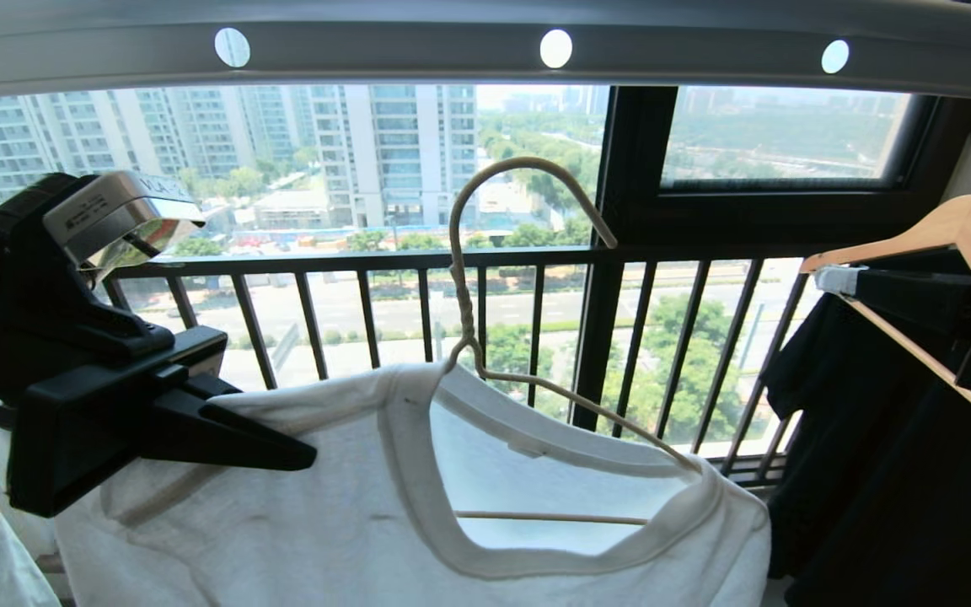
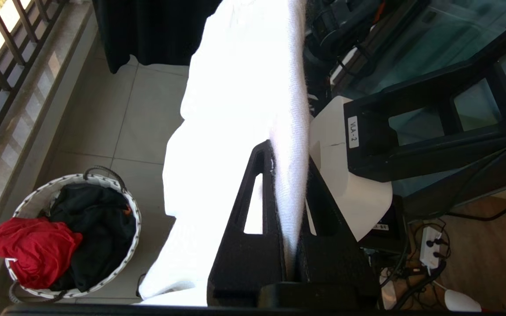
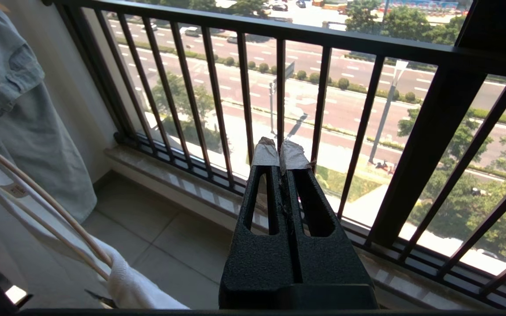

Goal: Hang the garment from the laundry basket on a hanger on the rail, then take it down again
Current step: Hang the clothes rack on the clothesline

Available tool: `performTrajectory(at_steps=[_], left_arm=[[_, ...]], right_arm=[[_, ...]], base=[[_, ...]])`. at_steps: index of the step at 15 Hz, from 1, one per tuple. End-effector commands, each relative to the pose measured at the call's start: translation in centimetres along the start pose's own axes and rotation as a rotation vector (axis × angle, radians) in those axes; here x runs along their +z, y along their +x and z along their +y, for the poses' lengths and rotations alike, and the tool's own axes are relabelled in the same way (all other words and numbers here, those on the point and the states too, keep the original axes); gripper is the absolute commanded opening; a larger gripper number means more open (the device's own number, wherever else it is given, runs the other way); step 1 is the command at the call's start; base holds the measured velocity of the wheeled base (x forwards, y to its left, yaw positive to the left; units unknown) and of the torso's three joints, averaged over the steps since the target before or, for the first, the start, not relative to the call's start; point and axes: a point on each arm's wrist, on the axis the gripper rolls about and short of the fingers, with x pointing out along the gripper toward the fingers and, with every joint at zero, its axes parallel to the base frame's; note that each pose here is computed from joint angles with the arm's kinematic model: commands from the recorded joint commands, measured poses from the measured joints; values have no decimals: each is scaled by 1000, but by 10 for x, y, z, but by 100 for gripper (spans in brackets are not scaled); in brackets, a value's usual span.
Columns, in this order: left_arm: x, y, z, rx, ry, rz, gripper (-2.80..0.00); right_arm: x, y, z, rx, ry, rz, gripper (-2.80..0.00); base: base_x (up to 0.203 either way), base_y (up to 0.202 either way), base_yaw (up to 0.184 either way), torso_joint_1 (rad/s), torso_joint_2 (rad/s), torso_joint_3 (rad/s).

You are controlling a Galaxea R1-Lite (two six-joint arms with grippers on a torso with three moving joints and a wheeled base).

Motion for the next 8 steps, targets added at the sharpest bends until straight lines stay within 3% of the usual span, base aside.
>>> performTrajectory(at_steps=[1, 4, 6, 8], left_arm=[[0, 1, 6, -7, -17, -2, -280], [3, -6, -4, 21, -31, -15, -280], [7, -11, -6, 43, -109, -27, -280], [6, -23, -18, 92, -124, -51, -280]], right_arm=[[1, 0, 0, 2, -1, -3, -280], [4, -5, 2, 5, -7, -20, -280], [4, -6, 2, 5, -7, -22, -280], [4, -6, 3, 5, -8, -21, -280]], base=[[0, 0, 0, 0, 0, 0], [0, 0, 0, 0, 0, 0], [0, 0, 0, 0, 0, 0], [0, 0, 0, 0, 0, 0]])
